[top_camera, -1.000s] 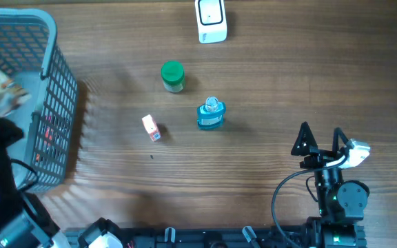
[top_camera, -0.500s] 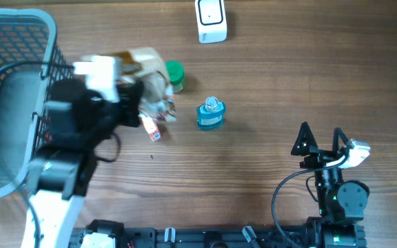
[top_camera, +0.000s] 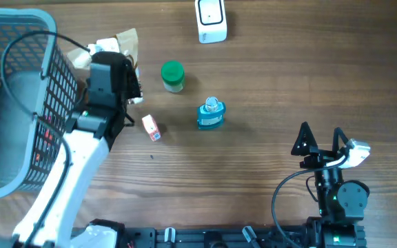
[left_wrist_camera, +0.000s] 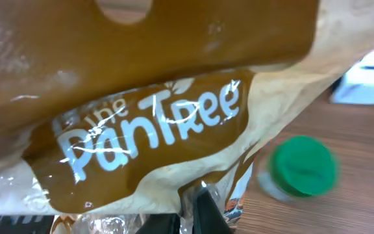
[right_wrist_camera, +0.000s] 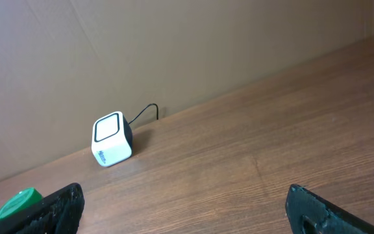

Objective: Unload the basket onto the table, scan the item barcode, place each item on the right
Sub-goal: 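Carry the Pantree bag toward the scanner and release it on table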

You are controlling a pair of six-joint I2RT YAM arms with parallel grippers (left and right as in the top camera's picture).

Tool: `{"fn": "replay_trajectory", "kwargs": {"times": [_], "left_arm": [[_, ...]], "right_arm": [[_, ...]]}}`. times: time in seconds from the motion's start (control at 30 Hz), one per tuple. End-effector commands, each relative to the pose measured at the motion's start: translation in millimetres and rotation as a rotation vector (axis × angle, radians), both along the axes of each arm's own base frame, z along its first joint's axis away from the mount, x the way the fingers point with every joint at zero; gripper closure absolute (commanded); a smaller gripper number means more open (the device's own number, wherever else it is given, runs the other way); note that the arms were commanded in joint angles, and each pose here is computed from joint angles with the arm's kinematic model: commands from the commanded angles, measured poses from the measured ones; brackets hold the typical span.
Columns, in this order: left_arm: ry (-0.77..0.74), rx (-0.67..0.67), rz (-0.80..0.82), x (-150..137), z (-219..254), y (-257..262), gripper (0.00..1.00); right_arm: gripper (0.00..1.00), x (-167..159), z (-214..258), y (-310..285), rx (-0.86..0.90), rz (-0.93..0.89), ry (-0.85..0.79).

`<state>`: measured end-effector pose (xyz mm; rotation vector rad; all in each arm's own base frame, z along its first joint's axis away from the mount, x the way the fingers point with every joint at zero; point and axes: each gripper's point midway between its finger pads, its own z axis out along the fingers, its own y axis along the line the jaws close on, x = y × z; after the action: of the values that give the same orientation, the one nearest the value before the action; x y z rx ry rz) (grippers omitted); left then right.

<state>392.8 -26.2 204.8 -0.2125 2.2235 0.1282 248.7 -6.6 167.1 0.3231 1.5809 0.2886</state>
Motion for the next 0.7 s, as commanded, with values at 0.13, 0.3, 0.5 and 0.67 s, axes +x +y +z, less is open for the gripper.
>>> {"fn": "replay_trajectory", "kwargs": {"times": [0.13, 0.3, 0.5, 0.67], "left_arm": [[0.164, 0.034, -0.006, 36, -94, -5, 0.96], [0.137, 0.039, 0.004, 43, -93, -4, 0.22], [0.006, 0.014, 0.006, 42, -25, -4, 0.0], [-0.361, -0.051, -0.033, -1, 151, 0, 0.0]], "right_arm": [[0.0, 0, 1, 1, -0.017, 0.005, -0.006], [0.0, 0, 1, 1, -0.017, 0.005, -0.006], [0.0, 0, 1, 1, -0.017, 0.005, -0.006], [0.0, 0, 1, 1, -0.017, 0.005, -0.006]]}}
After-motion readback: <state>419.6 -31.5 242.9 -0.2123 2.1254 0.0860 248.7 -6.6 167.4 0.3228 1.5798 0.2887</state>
